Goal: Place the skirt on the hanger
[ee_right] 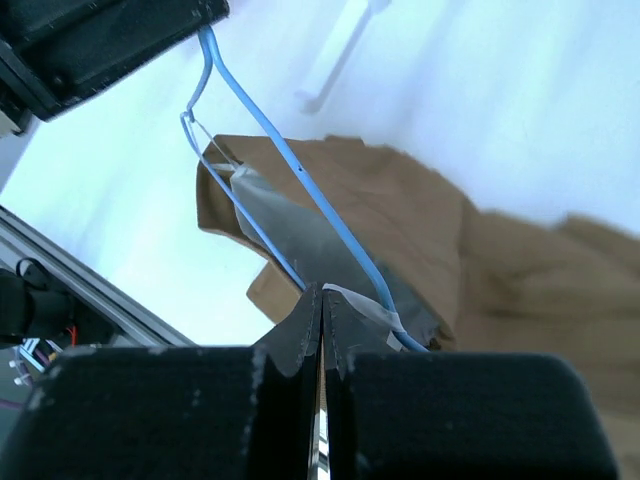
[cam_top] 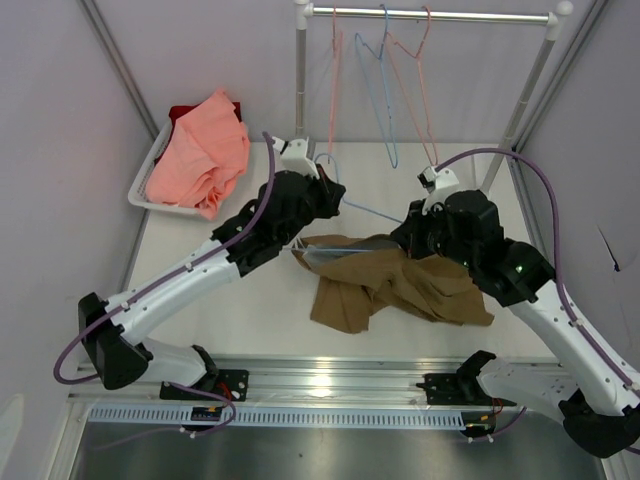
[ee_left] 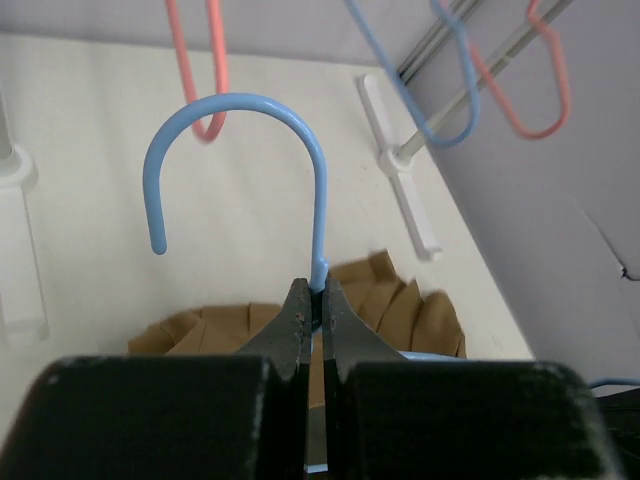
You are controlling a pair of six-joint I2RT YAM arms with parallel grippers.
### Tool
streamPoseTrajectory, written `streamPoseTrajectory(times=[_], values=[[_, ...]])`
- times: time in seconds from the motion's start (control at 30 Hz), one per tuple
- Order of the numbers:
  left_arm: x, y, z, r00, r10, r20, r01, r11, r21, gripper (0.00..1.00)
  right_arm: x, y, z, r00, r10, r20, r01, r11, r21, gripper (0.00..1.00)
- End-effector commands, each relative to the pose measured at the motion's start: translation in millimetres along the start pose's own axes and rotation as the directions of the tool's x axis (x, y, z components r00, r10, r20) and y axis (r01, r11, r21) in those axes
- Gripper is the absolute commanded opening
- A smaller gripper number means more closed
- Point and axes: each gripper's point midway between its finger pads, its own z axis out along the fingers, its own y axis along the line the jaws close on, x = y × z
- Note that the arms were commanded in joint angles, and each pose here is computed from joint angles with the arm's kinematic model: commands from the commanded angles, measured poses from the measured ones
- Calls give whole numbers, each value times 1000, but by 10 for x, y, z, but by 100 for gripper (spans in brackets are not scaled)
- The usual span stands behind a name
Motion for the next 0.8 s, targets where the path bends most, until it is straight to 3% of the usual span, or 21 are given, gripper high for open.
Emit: streamPoseTrajectory(times=[0.0, 0.07, 0.1, 0.23, 0.33, 0.37, 0.57, 0.67, 0.77], values=[[-189, -315, -119, 999, 40, -33, -38, 997, 62, 0, -409, 197, -131, 991, 4, 134, 7, 997, -77, 0], [-407, -396, -152, 997, 74, -1, -74, 996, 55, 0, -325, 165, -139, 994, 10, 112, -3, 998, -66, 0], [-313, -342, -103, 993, 107, -40, -106, 994, 27, 0, -288, 152, -143, 995, 10, 102, -4, 998, -63, 0], [-454, -409, -97, 982, 186, -25, -185, 983, 15, 0, -60, 100, -138, 999, 19, 45, -16, 998, -54, 0], [-513, -435, -123, 969, 246, -20, -246, 969, 13, 0, 69, 106, -157, 1000, 20, 15, -19, 997, -70, 9], [-554, -471, -142, 963, 271, -10, -270, 963, 21, 0, 81, 112, -167, 1000, 19, 13, -17, 997, -76, 18], [-658, -561, -213, 944, 331, 11, -331, 943, 36, 0, 61, 186, -317, 1000, 11, 13, -9, 993, -115, 46], [-653, -577, -224, 938, 347, 10, -348, 937, 43, 0, -59, 298, -501, 998, 7, 58, 3, 985, -173, 56], [-639, -626, -233, 933, 359, 10, -359, 931, 61, 0, -238, 450, -721, 992, 0, 130, 33, 968, -249, 59]])
